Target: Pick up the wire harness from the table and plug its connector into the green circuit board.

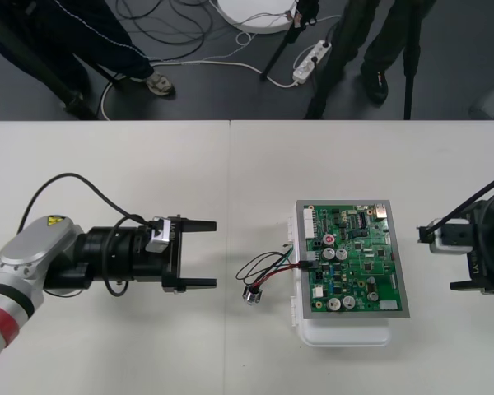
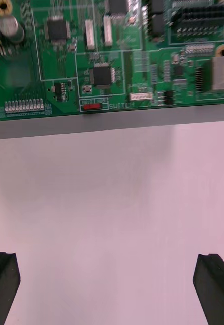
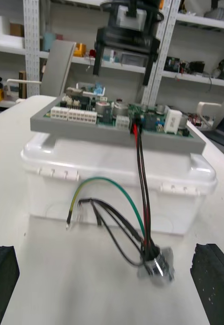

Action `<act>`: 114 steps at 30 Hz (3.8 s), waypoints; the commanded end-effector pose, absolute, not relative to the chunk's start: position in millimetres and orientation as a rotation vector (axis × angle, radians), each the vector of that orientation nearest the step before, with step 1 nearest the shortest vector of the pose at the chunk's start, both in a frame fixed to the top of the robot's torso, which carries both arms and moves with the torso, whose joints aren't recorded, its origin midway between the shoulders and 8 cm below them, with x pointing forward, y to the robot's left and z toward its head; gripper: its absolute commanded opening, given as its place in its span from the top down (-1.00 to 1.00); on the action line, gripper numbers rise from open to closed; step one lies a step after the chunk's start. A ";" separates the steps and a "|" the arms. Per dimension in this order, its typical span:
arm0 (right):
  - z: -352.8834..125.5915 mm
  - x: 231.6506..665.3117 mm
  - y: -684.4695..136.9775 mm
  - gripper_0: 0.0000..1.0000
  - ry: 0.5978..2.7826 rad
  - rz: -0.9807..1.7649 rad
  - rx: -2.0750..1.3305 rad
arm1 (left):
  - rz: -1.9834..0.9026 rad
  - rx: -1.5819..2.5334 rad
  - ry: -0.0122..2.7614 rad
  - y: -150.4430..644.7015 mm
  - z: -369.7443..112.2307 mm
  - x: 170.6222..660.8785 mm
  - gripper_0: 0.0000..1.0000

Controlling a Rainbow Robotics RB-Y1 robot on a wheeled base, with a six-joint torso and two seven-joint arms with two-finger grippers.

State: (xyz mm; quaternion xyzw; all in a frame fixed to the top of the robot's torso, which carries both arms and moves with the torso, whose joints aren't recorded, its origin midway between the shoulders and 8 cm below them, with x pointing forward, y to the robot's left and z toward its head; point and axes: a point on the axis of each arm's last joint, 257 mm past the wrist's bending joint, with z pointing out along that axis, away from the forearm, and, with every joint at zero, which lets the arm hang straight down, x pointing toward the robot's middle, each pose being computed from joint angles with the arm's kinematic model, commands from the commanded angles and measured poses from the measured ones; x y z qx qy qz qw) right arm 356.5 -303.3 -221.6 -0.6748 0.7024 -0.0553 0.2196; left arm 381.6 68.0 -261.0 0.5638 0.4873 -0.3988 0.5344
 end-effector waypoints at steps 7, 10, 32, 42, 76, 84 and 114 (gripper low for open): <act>-163.6 339.2 -312.6 -1.00 1.858 -0.040 -1.770 | -0.907 1.503 1.144 140.4 -264.7 320.5 -1.00; -152.9 332.0 -302.3 -1.00 1.831 0.036 -1.735 | -0.928 1.514 1.190 156.1 -260.4 304.9 -1.00; -93.5 326.0 -323.3 -1.00 1.483 0.352 -1.678 | -0.888 1.645 1.339 220.1 -164.9 241.6 -1.00; -85.3 316.8 -317.8 -1.00 1.379 0.420 -1.702 | -0.888 1.642 1.435 226.5 -121.8 236.2 -1.00; -74.1 303.3 -322.0 -1.00 1.464 0.511 -1.665 | -0.932 1.639 1.410 216.8 -89.5 269.2 -1.00; -74.3 303.7 -322.6 -1.00 1.465 0.512 -1.661 | -0.924 1.628 1.408 215.2 -95.0 272.7 -1.00; -76.1 304.4 -324.3 -1.00 1.473 0.518 -1.645 | -0.924 1.628 1.408 215.2 -95.0 272.7 -1.00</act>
